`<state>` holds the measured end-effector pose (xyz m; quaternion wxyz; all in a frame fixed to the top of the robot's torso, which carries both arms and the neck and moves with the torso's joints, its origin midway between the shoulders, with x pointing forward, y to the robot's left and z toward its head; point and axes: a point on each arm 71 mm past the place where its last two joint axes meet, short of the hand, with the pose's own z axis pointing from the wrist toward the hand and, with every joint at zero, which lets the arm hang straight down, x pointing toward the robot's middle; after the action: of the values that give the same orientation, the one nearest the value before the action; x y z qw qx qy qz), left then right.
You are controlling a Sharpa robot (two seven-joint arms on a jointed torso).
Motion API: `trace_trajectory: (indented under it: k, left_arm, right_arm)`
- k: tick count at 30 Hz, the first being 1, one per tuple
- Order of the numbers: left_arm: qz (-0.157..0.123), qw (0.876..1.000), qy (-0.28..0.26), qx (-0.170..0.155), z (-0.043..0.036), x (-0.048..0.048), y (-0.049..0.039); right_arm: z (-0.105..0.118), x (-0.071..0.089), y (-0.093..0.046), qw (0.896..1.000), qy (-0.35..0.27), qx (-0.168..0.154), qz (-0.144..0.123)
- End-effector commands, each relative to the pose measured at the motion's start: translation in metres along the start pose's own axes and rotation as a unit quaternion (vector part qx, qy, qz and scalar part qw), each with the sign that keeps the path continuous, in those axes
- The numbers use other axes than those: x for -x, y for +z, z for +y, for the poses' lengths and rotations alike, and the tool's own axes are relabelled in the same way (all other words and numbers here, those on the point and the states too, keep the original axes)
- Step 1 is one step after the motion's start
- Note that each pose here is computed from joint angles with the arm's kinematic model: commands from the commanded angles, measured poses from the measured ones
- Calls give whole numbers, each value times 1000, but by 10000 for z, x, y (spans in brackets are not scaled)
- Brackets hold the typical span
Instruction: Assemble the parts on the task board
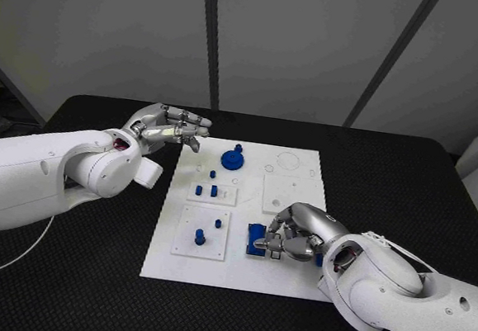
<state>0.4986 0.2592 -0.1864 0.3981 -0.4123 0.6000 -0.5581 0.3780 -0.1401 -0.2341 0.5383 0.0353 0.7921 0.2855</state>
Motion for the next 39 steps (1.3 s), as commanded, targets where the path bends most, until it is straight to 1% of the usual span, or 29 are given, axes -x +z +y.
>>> trace_trajectory:
  k: [1, 11, 19, 24, 28, 34, 39]
  left_arm:
    - [5, 1000, -2, -2, -10, -10, 2]
    - [5, 1000, -2, -3, -10, -10, 5]
    - [4, 1000, -2, -3, -9, -8, 8]
    - [4, 1000, -2, -3, -9, -6, 7]
    - [3, 1000, -2, -3, -9, 0, 5]
    - [3, 1000, -2, -3, -8, 0, 7]
    - [4, 1000, -2, -3, -8, -5, 11]
  right_arm:
    - [-15, -11, -4, 1000, -12, -1, -8]
    - [3, 20, -10, 999, -11, 7, -30]
    - [43, 33, -42, 999, -1, 32, -34]
    - [67, 42, -96, 998, 8, 51, -28]
    - [62, 45, -142, 998, 10, 59, -17]
    - [41, 34, -170, 998, 6, 62, 1]
    - [22, 19, -143, 998, 3, 57, 8]
